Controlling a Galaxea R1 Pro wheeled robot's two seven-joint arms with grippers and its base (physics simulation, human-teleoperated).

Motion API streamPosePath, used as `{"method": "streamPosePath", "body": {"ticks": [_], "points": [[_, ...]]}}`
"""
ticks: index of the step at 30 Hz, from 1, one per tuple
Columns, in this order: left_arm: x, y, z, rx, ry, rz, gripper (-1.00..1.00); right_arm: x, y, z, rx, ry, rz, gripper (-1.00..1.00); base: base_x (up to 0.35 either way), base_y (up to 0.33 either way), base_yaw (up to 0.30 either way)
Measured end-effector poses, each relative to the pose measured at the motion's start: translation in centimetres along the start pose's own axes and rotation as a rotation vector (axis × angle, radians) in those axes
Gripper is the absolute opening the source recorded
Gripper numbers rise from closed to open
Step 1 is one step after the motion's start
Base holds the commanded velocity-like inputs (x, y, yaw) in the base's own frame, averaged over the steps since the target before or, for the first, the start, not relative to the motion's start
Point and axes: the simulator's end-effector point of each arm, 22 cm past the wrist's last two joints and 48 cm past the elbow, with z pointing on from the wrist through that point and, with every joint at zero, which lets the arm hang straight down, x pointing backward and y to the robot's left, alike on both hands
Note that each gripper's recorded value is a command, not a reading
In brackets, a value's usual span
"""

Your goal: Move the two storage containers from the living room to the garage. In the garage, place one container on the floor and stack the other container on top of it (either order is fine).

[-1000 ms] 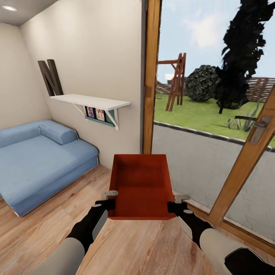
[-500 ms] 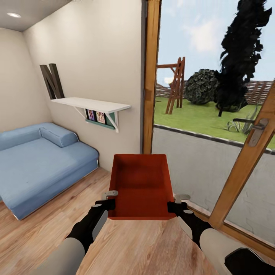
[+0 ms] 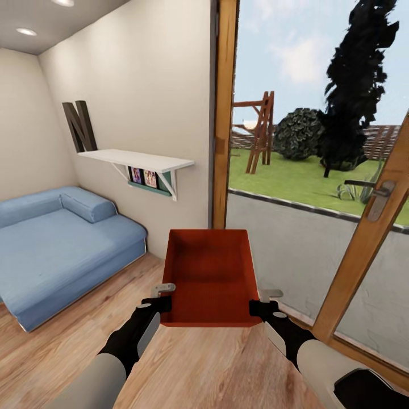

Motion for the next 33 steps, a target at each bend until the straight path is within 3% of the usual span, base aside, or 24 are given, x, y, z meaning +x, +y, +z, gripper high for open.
{"method": "streamPosePath", "body": {"ticks": [33], "points": [[-2.1,-0.2,-1.3,0.004,-0.04,-0.001,-1.0,-2.3,0.0,-1.1,0.0,-0.041,0.0,-1.0,0.0,0.0,0.0]]}}
